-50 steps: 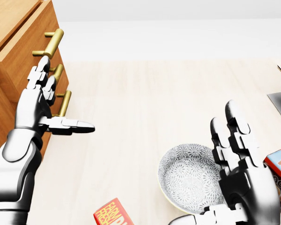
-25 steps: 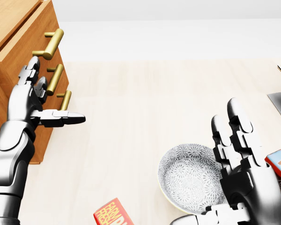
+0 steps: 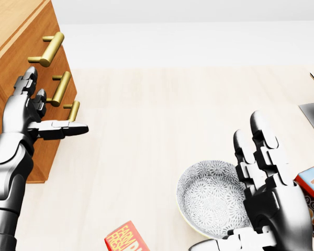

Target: Close the top drawer of the cabinet and put the bowl on top of it.

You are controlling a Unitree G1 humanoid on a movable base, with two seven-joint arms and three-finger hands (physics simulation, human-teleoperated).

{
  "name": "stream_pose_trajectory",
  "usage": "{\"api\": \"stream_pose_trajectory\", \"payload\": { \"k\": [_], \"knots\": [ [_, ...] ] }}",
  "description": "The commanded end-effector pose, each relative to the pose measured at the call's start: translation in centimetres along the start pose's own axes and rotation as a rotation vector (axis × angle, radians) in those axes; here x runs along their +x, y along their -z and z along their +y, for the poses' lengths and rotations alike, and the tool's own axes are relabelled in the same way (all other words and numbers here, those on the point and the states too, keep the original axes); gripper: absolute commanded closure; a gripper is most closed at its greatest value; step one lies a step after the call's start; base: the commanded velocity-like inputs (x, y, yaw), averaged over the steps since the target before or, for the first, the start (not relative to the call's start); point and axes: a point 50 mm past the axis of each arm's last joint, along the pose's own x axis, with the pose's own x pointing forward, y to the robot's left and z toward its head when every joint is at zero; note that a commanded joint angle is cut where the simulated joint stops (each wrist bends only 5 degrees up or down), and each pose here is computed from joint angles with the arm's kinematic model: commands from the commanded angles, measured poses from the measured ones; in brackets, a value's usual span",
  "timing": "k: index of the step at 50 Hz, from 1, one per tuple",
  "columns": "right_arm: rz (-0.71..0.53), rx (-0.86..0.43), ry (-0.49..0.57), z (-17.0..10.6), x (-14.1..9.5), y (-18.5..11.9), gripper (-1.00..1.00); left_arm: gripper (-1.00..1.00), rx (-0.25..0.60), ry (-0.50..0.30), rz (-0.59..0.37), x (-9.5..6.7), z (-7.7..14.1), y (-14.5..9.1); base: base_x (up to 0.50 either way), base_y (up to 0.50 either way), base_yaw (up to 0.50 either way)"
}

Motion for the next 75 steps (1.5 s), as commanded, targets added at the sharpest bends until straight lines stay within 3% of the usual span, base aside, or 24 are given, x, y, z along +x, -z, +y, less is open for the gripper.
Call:
{"api": "stream_pose_trajectory", "payload": {
  "k": [1, 33, 41, 45, 52, 58, 68, 75],
  "knots": [
    [0.009, 0.000, -0.003, 0.1, 0.1, 0.2, -1.00, -1.00, -0.005, -0.033, 0.018, 0.3, 0.8, 0.0, 0.00, 0.00, 0.00],
    [0.026, -0.001, -0.006, 0.3, 0.1, 0.6, -1.00, -1.00, -0.091, -0.079, -0.025, -0.1, 3.1, -0.9, 0.00, 0.00, 0.00],
    [0.014, -0.002, -0.002, 0.1, 0.1, 0.4, -1.00, -1.00, -0.100, -0.037, -0.035, -0.4, 2.2, -0.7, 0.00, 0.00, 0.00],
    [0.011, -0.002, 0.000, 0.1, 0.2, 0.3, -1.00, -1.00, -0.087, -0.014, -0.085, -1.0, 1.2, -1.3, 0.00, 0.00, 0.00],
    [0.000, -0.001, 0.005, -0.1, 0.2, 0.1, -1.00, -1.00, -0.081, 0.121, -0.281, -4.4, -2.1, -3.7, 0.00, 0.00, 0.00],
    [-0.001, -0.001, 0.007, -0.1, 0.3, 0.1, -1.00, -1.00, -0.057, 0.206, -0.376, -7.5, -4.4, -4.5, 0.00, 0.00, 0.00],
    [-0.012, 0.001, 0.008, -0.2, 0.2, -0.1, -1.00, -1.00, -0.013, 0.354, -0.456, -12.7, -8.0, -4.7, 0.00, 0.00, 0.00],
    [-0.044, -0.001, 0.016, -0.6, 0.2, -0.8, -1.00, -1.00, 0.081, 0.385, -0.497, -15.4, -9.9, -5.2, 0.00, 0.00, 0.00]
  ]
}}
